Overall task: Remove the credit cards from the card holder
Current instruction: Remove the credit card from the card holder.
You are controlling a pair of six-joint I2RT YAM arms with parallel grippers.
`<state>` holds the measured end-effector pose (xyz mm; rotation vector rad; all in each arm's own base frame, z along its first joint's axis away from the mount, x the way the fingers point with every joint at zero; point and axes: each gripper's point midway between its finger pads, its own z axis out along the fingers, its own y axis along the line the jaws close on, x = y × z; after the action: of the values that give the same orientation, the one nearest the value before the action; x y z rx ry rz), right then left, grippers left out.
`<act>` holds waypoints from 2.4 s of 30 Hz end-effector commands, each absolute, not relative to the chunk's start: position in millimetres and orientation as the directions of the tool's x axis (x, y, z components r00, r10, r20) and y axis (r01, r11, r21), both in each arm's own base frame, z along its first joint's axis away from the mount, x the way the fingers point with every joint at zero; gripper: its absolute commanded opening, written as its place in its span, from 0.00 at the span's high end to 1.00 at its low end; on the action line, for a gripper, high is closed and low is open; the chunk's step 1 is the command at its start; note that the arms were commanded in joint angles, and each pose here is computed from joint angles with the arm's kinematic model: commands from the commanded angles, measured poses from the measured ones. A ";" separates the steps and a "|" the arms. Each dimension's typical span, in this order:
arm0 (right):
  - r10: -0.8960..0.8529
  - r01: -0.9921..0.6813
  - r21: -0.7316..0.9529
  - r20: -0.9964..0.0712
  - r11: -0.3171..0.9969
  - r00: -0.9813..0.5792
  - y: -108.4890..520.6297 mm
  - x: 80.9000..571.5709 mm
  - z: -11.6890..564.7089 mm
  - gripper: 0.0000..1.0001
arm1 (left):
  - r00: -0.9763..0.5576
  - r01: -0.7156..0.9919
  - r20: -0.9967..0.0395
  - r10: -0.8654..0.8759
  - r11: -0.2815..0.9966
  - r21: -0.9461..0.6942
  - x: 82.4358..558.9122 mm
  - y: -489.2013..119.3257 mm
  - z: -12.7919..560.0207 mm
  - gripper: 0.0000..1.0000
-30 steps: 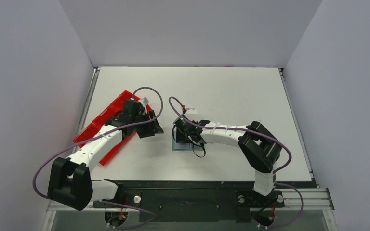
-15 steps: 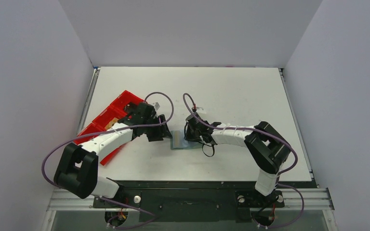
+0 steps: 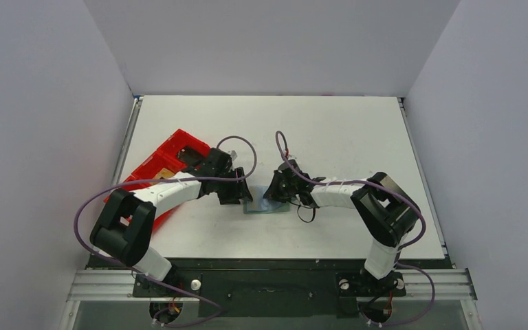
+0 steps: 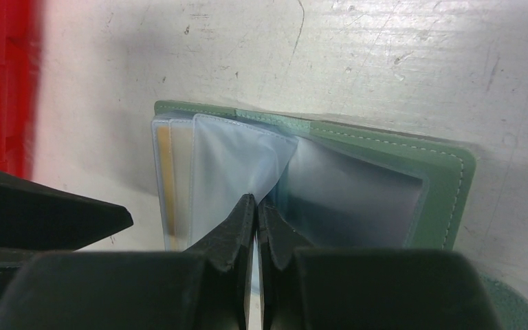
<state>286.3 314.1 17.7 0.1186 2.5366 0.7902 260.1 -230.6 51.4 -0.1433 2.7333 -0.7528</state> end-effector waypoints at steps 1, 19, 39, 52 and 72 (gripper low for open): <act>0.180 -0.021 0.481 -0.367 0.877 -0.913 294.0 267.9 -21.0 1.00 | -0.920 0.054 -0.346 -0.184 0.815 -0.577 282.6 -251.5 83.4 0.51; 0.186 -0.010 0.481 -0.357 0.877 -0.916 289.2 267.0 -27.1 1.00 | -0.925 0.103 -0.355 -0.134 0.812 -0.574 297.5 -273.9 66.4 0.54; 0.188 -0.009 0.484 -0.357 0.875 -0.915 286.9 267.7 -26.1 1.00 | -0.949 0.102 -0.299 -0.099 0.802 -0.589 288.7 -288.7 34.4 0.59; 0.183 -0.010 0.480 -0.354 0.877 -0.917 286.8 268.4 -28.0 1.00 | -0.927 0.137 -0.369 -0.073 0.848 -0.513 287.8 -282.0 46.7 0.60; 0.186 -0.007 0.481 -0.352 0.877 -0.917 285.8 270.9 -28.7 1.00 | -0.893 0.147 -0.442 -0.089 0.870 -0.471 291.0 -272.7 67.8 0.59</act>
<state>288.4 312.5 16.4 0.1309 2.5208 0.8629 284.5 -264.0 42.6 -0.0038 2.6631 -0.6666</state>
